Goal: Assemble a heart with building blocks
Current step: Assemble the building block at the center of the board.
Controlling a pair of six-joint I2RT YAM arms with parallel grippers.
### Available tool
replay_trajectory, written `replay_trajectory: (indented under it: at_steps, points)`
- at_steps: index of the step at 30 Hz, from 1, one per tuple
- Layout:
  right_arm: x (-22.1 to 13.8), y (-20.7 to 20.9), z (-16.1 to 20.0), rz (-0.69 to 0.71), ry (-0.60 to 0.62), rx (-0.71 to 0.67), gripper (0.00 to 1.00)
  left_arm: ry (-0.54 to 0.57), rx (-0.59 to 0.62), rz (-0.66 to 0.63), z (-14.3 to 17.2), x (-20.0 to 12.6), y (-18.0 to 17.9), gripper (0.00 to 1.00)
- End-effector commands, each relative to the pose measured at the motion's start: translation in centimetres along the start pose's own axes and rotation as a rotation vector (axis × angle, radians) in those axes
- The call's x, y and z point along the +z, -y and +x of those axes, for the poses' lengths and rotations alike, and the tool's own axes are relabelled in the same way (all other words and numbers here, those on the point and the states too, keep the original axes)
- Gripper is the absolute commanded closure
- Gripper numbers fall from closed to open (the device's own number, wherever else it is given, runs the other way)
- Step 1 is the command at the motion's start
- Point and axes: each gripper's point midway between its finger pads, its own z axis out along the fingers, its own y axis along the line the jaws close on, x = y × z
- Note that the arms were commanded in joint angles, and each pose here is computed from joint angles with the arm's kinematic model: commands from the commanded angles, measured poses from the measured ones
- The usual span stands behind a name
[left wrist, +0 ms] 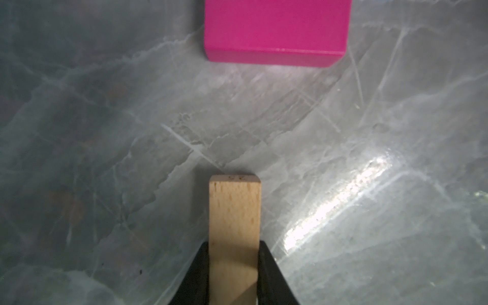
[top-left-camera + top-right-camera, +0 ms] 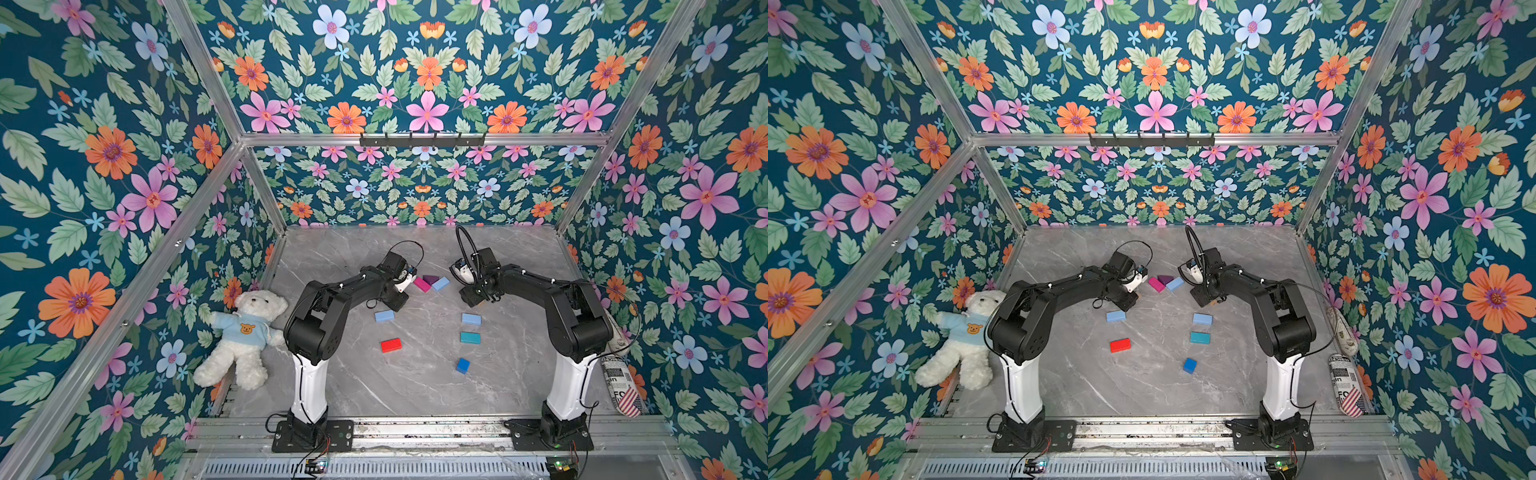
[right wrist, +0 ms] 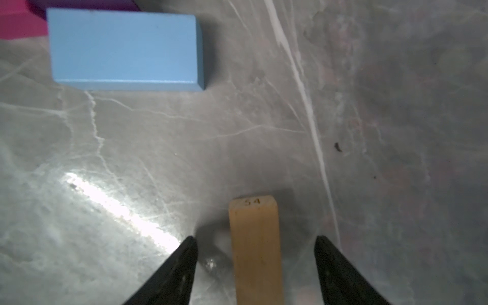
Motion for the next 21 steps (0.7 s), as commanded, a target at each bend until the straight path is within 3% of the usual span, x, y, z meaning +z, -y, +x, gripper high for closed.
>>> replay_trajectory:
  at_steps: [1, 8, 15, 21]
  points:
    - [0.1, -1.0, 5.5, -0.035, -0.207, -0.016, 0.28, -0.158, 0.013, 0.019, 4.1, 0.3, 0.7, 0.64]
    - [0.1, -0.9, 6.6, -0.031, -0.218, 0.000, 0.32, -0.177, 0.026, 0.009, 5.0, 0.3, 0.6, 0.60]
    - [0.9, -1.3, 7.1, -0.055, -0.247, 0.011, 0.63, -0.189, 0.030, 0.005, 4.8, 0.9, 0.4, 0.67]
    - [0.8, -1.3, 7.1, -0.052, -0.240, 0.005, 0.72, -0.190, 0.045, -0.011, 4.9, 0.9, 0.0, 0.76]
